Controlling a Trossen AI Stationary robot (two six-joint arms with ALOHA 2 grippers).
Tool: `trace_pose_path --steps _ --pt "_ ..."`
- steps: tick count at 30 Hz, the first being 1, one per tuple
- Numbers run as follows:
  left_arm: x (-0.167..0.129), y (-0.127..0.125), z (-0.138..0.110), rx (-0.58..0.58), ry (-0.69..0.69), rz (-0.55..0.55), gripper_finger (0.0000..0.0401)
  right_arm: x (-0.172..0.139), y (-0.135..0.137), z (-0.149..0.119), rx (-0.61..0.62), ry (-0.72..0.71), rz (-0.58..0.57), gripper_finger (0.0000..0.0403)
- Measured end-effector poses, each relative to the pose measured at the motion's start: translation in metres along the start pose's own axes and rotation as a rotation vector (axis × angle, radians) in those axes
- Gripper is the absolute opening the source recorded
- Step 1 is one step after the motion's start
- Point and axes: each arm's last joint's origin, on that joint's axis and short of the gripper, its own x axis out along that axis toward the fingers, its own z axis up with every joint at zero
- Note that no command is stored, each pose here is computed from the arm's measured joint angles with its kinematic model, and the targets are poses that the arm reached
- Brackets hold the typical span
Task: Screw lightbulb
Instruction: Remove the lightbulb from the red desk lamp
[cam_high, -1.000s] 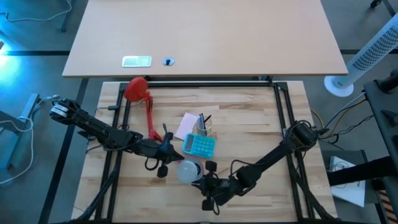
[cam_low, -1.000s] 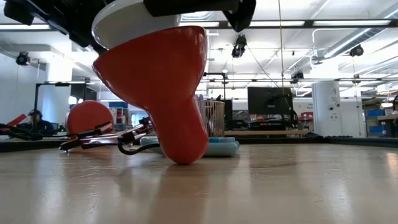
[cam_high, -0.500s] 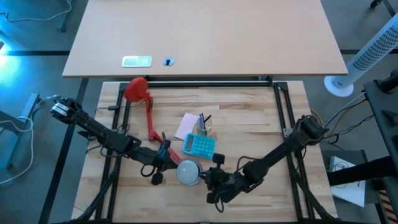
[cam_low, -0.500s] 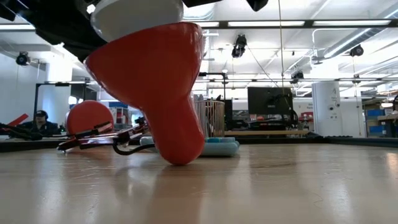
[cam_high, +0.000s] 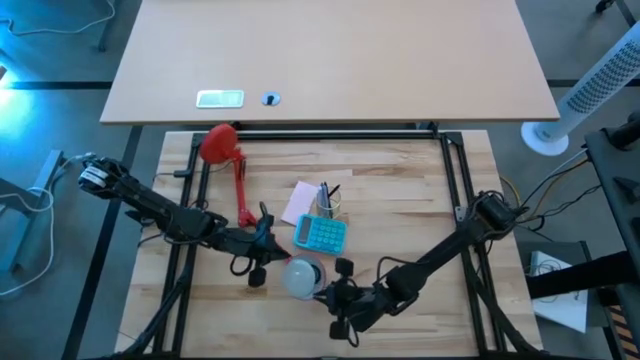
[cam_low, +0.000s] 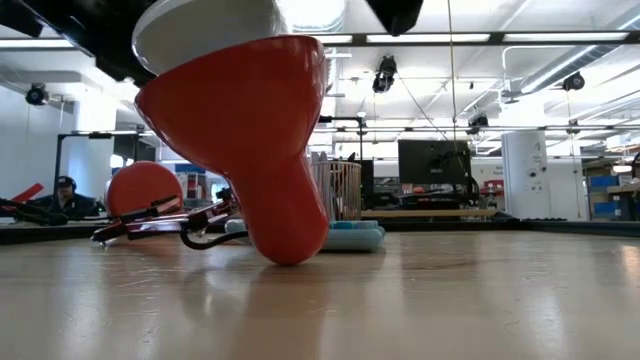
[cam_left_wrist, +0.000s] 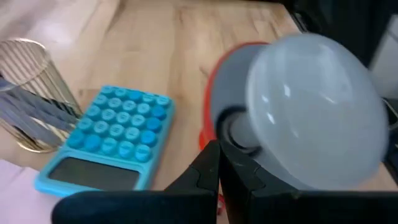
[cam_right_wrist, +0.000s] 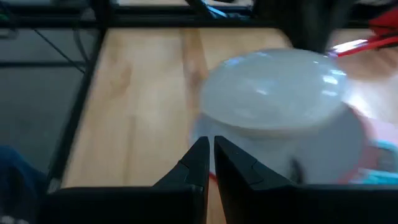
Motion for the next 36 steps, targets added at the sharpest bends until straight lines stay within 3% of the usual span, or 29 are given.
trace_pose_path --steps 10,24,36 --pt "0.000 0.002 0.003 -0.014 -0.019 0.002 0.0000 0.017 0.004 -0.008 0.009 -0.021 0.022 0.0018" --pt "-0.006 -0.020 -0.006 -0.044 0.022 -0.093 0.0000 0.000 -0.009 0.003 -0.066 0.008 -0.048 0.0018" --pt "-0.015 -0.026 -0.017 -0.060 0.121 -0.095 0.0000 -0.006 -0.013 0.007 -0.011 0.011 -0.079 0.0018"
